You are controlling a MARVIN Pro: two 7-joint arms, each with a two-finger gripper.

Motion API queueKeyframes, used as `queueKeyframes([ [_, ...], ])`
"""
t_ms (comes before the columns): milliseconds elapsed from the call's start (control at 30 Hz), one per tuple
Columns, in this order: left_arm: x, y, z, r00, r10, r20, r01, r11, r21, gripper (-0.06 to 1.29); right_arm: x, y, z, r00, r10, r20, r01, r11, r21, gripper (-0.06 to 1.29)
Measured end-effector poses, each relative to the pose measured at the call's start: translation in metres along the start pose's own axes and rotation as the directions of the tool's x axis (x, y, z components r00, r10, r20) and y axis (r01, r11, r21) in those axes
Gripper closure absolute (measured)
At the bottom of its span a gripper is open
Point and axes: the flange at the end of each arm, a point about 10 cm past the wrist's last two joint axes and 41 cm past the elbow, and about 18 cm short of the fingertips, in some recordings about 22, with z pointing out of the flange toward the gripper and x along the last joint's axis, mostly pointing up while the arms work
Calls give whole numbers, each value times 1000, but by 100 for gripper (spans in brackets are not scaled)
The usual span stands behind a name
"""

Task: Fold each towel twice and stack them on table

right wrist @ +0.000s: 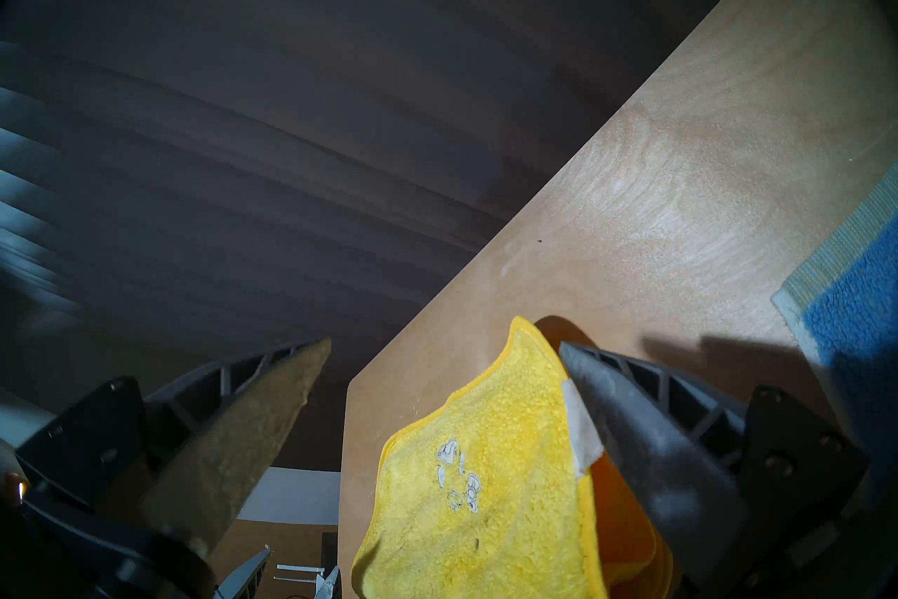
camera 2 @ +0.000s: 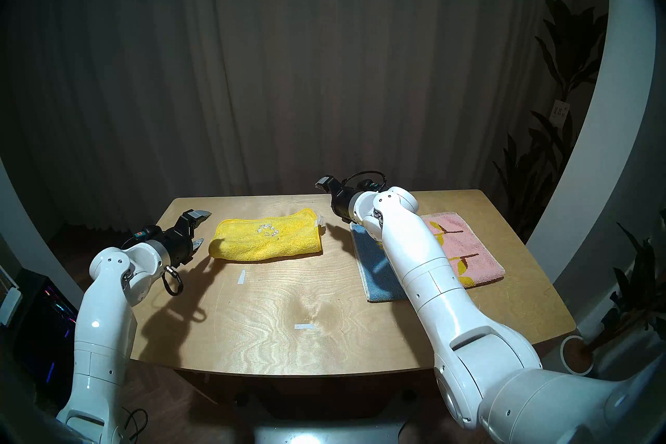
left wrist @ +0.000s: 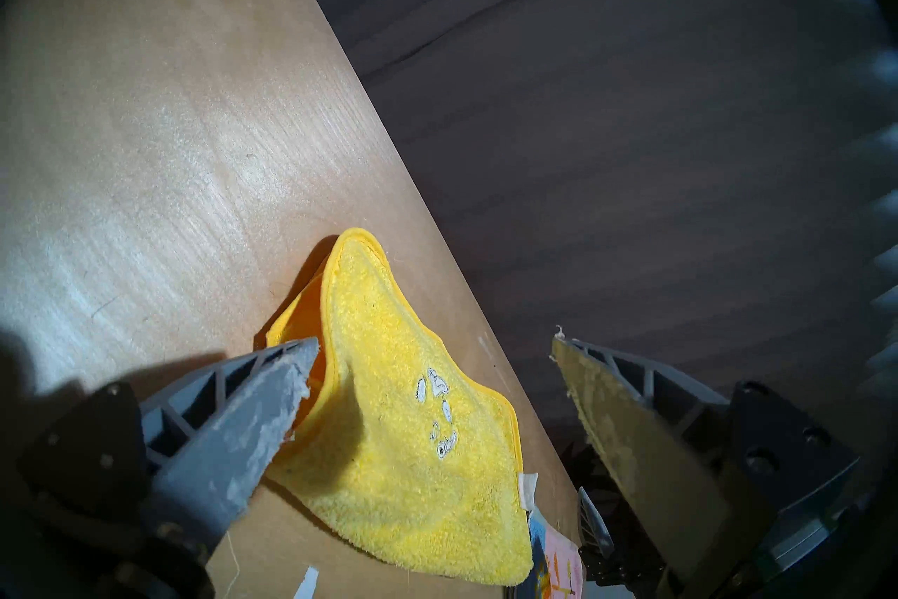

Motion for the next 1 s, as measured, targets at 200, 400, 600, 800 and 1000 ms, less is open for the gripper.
queueKeyframes([
  [200,-7,1,-16,1000,3,10,-3,1000,-15,2,-1,-5,-12,1000,-24,0,23,998,58,-2],
  [400,-23,0,-32,999,-16,28,17,1000,-25,2,1,-7,-30,999,-46,-15,48,991,124,-2],
  [600,-40,1,-42,998,-46,37,47,999,-28,3,5,-6,-50,997,-64,-41,71,978,197,-2],
  [800,-59,-4,-42,995,-97,31,97,995,17,2,6,-3,-72,993,-82,-83,101,959,266,-2],
  [1000,-68,-10,-31,989,-144,-18,145,984,104,3,-2,2,-89,982,-111,-155,154,941,302,-2],
])
